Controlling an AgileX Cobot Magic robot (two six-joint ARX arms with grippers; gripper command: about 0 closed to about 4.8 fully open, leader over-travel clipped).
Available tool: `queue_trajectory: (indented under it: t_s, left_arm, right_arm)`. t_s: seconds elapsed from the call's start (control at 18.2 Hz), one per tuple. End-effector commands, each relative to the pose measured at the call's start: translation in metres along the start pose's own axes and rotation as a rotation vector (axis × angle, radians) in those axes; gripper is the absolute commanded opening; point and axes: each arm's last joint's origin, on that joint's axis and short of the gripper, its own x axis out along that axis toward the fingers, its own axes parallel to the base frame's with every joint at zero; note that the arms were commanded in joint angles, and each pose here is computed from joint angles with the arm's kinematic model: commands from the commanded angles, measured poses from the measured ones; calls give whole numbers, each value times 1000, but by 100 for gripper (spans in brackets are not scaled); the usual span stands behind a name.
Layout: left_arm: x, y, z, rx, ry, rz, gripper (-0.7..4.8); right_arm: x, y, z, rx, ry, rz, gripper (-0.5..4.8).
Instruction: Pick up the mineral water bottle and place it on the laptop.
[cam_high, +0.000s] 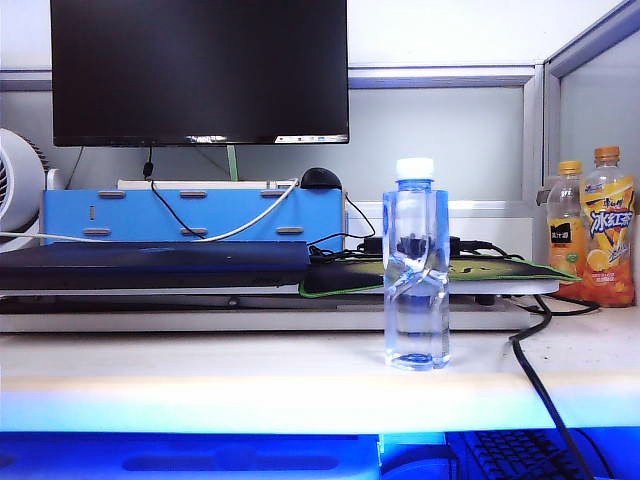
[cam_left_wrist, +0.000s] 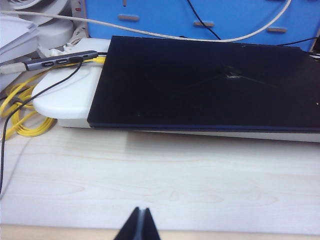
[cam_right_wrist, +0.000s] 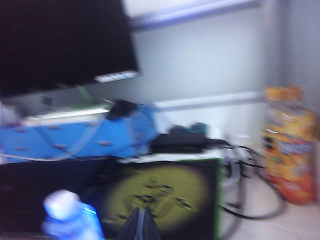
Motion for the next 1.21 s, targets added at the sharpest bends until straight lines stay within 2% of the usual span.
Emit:
queue_trajectory:
  t_s: [0.06,0.22,0.28,0.33,0.44,0.5,0.55,0.61,0.66,0.88,0.99,1.21]
  left_arm:
    - [0,0,0,1,0,-3,-2]
    - [0,0,0,1,0,-3,-2]
    - [0,0,0,1,0,-3,-2]
    - [0,0,0,1,0,-3,-2]
    - [0,0,0,1,0,-3,-2]
    - [0,0,0,1,0,-2,-2]
    - [0,0,0,1,0,-3,-2]
    - [0,0,0,1,0,-3,-2]
    - [0,0,0,1,0,-3,-2]
    - [0,0,0,1,0,-3,-2]
    - [0,0,0,1,0,-3,-2]
    - [0,0,0,1,0,-3,-2]
  right_arm:
    - [9,8,32,19,27,103,22]
    - [42,13,59,95,256,303,22]
    - [58,14,65,153,337,427,22]
    - [66,14,65,227,379,482,22]
    - [77,11,57,455,504,538,22]
    - [76,11,54,484,542,557,23]
    - [77,11,52,475,554,574,47]
    - [76,12,50,435,562,607,203]
    - [75,14,46,386,573,608,479]
    - [74,23,25,80,656,418,479]
    - [79,34,19,-106,651,322,479]
    - [97,53,10,-200,603,279,479]
